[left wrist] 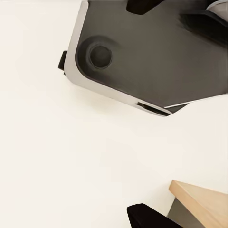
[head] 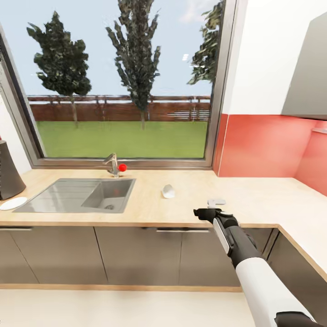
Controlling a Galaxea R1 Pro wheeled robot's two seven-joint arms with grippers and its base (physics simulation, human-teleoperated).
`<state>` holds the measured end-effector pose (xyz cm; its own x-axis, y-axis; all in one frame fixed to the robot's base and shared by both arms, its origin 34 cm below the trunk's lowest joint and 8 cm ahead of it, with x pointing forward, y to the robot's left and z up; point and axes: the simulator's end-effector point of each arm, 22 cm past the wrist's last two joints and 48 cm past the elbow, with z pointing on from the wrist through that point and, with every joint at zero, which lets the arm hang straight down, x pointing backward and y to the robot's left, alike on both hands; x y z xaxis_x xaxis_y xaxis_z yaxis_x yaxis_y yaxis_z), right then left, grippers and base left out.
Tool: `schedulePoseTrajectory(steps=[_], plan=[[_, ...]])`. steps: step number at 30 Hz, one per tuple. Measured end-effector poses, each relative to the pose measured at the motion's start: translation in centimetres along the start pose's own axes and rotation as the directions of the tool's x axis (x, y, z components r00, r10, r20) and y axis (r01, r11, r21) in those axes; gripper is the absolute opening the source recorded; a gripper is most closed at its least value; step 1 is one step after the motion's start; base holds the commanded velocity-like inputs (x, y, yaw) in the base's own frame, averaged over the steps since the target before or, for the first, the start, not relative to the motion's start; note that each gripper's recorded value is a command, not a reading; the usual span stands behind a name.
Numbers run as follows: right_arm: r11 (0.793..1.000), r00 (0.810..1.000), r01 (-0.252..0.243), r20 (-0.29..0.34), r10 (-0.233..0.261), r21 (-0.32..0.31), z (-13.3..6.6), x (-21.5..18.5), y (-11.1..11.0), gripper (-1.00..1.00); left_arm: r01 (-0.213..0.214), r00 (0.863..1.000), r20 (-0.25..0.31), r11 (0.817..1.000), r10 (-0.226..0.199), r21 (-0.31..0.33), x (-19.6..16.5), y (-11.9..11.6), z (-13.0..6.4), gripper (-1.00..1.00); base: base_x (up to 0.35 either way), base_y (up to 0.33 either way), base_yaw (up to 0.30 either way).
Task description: Set up a coffee station on the kitchen countertop: keep the coffee maker on the countertop, move the bottle of coffee from the kitchen shelf to the counter next to the coffee maker, place a paper coffee filter on top of the coffee maker, put the saucer next to the coffee maker with the coffee cup on the saucer, and place the electric kettle next to the coffee maker.
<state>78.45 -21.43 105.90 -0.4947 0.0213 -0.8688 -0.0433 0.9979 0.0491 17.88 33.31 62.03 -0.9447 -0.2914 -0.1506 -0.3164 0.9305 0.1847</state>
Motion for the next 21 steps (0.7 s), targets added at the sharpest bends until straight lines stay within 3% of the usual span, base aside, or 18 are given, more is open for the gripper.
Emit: schedulePoseTrajectory(steps=[12,16,21], plan=[[1.000,1.000,0.000,-0.011,0.000,0.001,0.4,0.7,-0.1,1.00,-0.004,1.000,-0.009,1.000,0.004,-0.003,0.4,0.1,0.0,1.00,0.343,0.000,0.124],[1.000,0.998,0.008,0.064,-0.008,-0.001,0.4,-0.9,0.1,1.00,-0.004,1.000,-0.009,1.000,0.004,-0.003,0.4,0.1,0.0,1.00,0.343,0.000,0.001],[1.000,0.996,0.008,0.094,-0.008,-0.002,0.5,-1.4,0.1,1.00,-0.006,1.000,-0.010,1.000,0.006,-0.003,0.4,0.1,0.0,1.00,0.209,0.000,0.000]])
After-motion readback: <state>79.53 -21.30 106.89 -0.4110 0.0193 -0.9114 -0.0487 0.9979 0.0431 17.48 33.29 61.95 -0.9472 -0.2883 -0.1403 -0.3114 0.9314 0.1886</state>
